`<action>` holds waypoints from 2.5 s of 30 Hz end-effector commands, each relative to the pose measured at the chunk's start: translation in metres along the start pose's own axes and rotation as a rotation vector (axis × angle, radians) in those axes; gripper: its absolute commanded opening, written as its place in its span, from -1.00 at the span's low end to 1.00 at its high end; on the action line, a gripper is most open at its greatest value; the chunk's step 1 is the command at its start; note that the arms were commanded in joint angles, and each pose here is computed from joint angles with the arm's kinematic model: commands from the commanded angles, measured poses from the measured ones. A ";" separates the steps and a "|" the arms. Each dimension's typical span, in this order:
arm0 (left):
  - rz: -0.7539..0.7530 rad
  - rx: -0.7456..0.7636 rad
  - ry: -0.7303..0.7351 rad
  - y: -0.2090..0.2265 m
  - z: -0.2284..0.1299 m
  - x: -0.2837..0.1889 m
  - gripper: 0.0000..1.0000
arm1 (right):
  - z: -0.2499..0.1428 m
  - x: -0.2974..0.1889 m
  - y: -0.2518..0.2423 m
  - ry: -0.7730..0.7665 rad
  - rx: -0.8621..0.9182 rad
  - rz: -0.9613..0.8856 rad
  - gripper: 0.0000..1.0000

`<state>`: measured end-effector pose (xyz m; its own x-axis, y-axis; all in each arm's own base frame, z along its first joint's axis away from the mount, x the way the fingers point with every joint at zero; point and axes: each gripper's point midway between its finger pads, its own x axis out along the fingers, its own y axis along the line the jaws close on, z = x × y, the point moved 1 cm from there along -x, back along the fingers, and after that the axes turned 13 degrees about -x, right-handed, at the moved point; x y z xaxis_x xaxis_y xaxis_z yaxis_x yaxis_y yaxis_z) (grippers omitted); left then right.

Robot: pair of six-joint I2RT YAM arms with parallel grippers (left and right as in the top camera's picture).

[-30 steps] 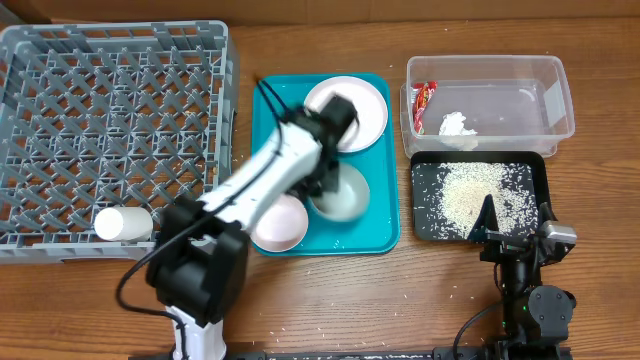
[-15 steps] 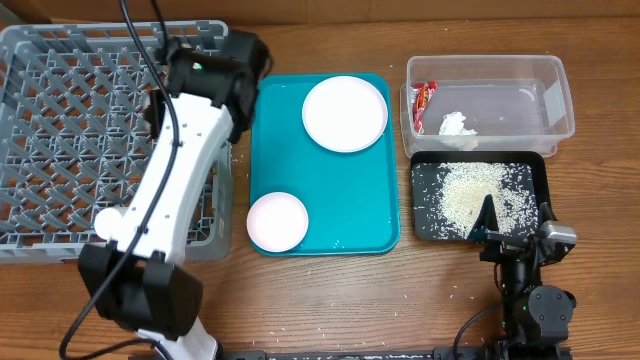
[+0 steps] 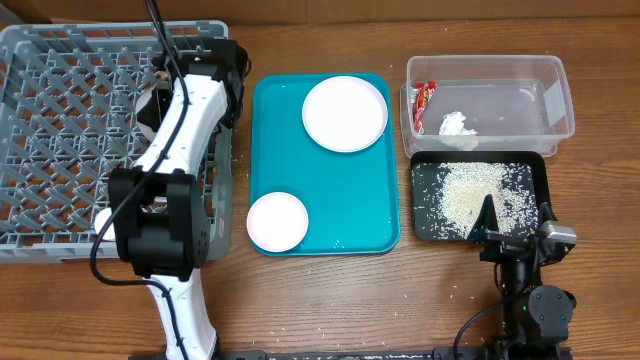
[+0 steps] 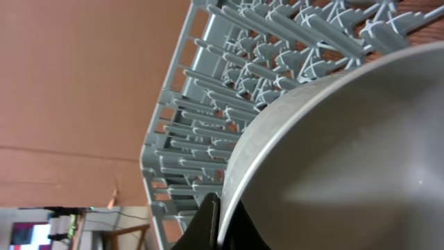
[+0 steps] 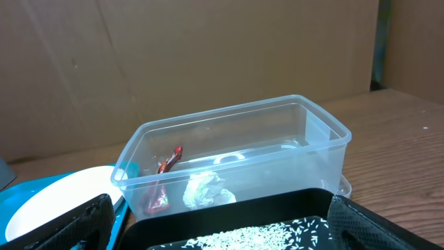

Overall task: Sort waste into correct bins and load items into the dishwasher
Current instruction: 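Place the grey bowl into the dish rack, then reach the left gripper to the pink-rimmed white bowl and grasp it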

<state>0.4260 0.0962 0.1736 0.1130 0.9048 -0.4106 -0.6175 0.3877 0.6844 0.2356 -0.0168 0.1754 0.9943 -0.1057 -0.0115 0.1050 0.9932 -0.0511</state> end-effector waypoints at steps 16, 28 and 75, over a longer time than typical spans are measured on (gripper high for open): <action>0.033 0.139 -0.097 -0.011 0.001 -0.027 -0.87 | -0.002 0.000 -0.001 -0.003 -0.003 -0.003 1.00; -0.186 0.295 -0.030 -0.031 -0.029 -0.102 -0.53 | -0.002 0.000 -0.001 -0.003 -0.003 -0.003 1.00; -0.937 0.207 0.628 -0.041 -0.165 -0.152 -0.92 | -0.002 0.000 -0.001 -0.003 -0.003 -0.003 1.00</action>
<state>0.2721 -0.0848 0.0601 -0.1228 0.0099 -0.9924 -0.3769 0.9246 0.0558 0.2355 -0.0169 0.1756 0.9943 -0.1061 -0.0107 0.1054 0.9931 -0.0511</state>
